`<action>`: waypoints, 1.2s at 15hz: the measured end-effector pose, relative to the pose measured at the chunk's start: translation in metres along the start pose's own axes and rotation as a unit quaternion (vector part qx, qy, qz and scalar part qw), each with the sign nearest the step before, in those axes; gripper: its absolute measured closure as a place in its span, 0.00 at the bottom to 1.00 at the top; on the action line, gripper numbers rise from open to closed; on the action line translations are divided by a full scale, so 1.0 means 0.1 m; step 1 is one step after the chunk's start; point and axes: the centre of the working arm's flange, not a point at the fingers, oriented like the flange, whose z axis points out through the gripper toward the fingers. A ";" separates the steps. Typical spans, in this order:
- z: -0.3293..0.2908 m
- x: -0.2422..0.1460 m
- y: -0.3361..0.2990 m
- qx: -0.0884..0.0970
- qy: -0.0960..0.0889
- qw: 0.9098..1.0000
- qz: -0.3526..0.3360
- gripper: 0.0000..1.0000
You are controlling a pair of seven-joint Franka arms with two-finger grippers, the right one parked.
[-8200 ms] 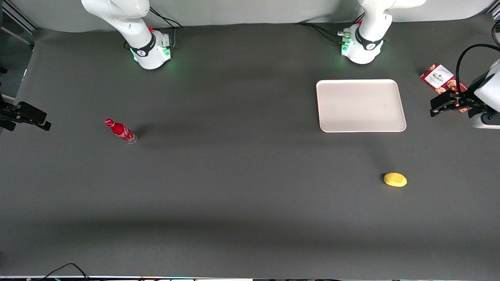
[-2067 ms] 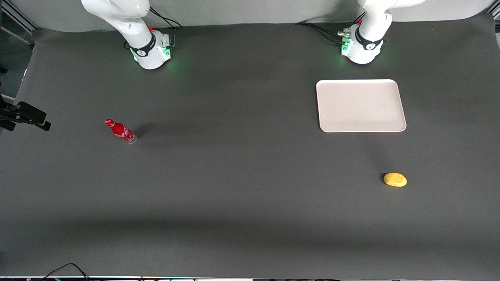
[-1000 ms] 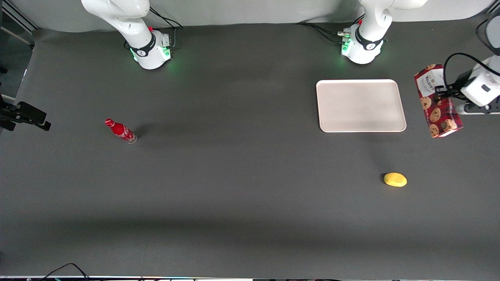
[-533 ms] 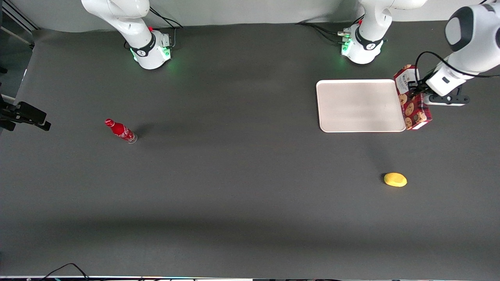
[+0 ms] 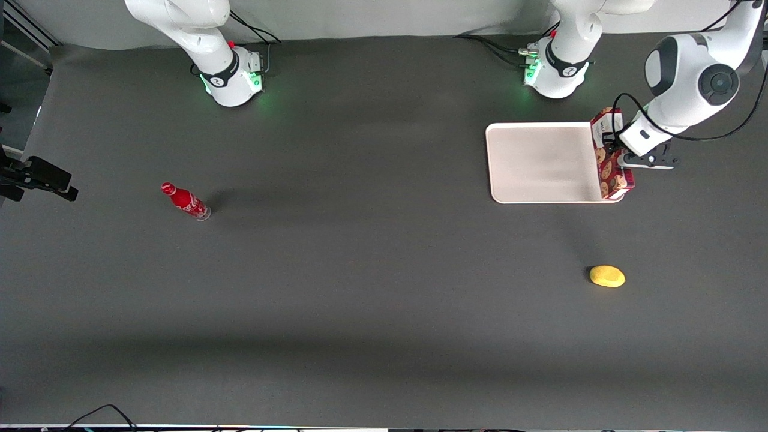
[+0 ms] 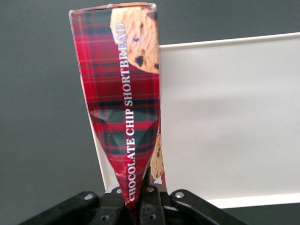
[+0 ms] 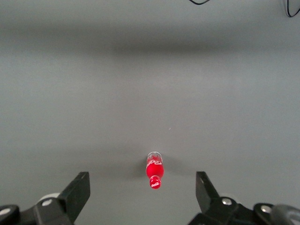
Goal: Place red cookie box on tray
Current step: 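Carry the box over the white tray and lower it onto the tray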
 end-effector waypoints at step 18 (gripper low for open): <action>0.61 -0.06 -0.18 -0.001 -0.056 0.998 -0.027 0.93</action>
